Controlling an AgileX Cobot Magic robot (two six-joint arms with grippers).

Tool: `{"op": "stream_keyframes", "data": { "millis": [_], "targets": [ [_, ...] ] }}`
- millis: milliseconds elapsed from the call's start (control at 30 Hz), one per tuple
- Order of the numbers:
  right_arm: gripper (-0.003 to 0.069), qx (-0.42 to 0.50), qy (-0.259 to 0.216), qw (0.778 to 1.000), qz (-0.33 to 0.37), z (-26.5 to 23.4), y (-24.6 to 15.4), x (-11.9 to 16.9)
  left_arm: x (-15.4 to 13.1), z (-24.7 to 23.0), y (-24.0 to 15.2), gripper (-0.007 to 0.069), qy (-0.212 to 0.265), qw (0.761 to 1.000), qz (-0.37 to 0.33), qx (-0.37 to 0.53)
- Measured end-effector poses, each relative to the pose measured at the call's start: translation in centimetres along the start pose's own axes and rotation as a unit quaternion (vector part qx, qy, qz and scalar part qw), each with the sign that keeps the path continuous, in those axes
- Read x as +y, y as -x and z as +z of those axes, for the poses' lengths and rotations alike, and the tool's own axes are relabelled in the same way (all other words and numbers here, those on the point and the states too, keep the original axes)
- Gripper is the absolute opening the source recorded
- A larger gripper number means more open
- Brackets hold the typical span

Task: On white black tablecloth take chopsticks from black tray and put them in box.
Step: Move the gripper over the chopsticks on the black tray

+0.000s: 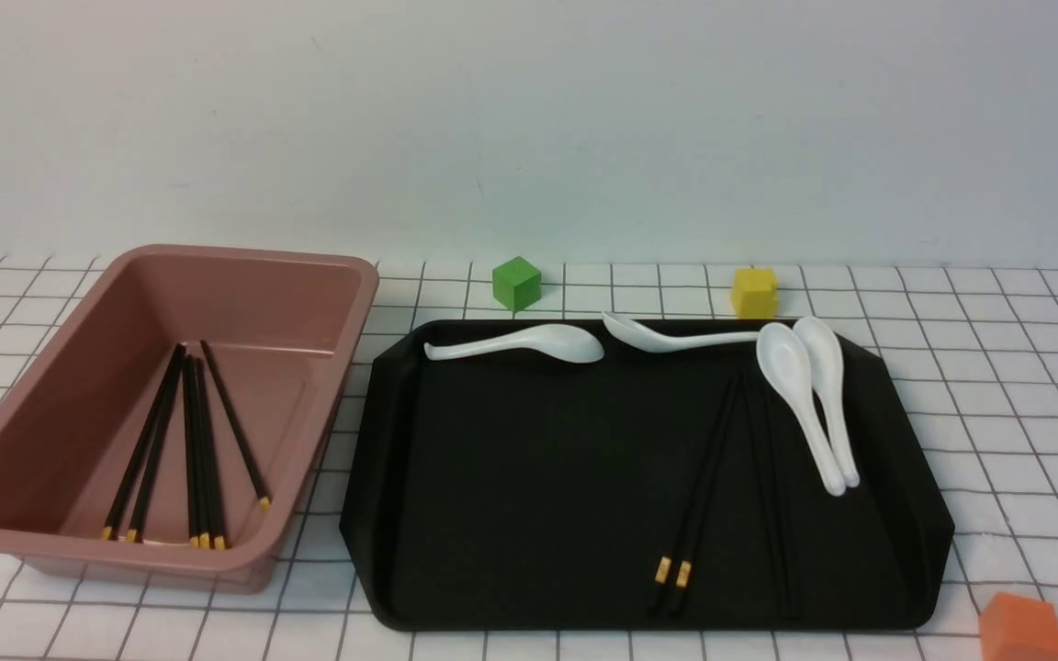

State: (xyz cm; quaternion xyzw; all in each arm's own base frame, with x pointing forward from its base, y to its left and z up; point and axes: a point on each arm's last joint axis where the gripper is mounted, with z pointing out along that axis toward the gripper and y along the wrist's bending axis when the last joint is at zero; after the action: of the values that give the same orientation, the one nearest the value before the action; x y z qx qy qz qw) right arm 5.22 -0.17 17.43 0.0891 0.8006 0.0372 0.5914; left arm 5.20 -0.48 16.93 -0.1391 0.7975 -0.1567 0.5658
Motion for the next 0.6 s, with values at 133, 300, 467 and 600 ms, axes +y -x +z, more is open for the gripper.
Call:
{"op": "stream_keyframes", "data": {
  "millis": [133, 300, 467, 600],
  "targets": [
    [0.0240, 0.000, 0.000, 1.000, 0.000, 0.00, 0.00, 0.00, 0.00, 0.00, 0.00, 0.0090, 0.000, 1.000, 0.000, 0.000],
    [0.0240, 0.000, 0.000, 1.000, 0.000, 0.00, 0.00, 0.00, 0.00, 0.00, 0.00, 0.0093, 0.000, 1.000, 0.000, 0.000],
    [0.0240, 0.000, 0.000, 1.000, 0.000, 0.00, 0.00, 0.00, 0.00, 0.00, 0.00, 0.0098, 0.000, 1.000, 0.000, 0.000],
    [0.0240, 0.000, 0.000, 1.000, 0.000, 0.00, 0.00, 0.00, 0.00, 0.00, 0.00, 0.0104, 0.000, 1.000, 0.000, 0.000]
  ]
}}
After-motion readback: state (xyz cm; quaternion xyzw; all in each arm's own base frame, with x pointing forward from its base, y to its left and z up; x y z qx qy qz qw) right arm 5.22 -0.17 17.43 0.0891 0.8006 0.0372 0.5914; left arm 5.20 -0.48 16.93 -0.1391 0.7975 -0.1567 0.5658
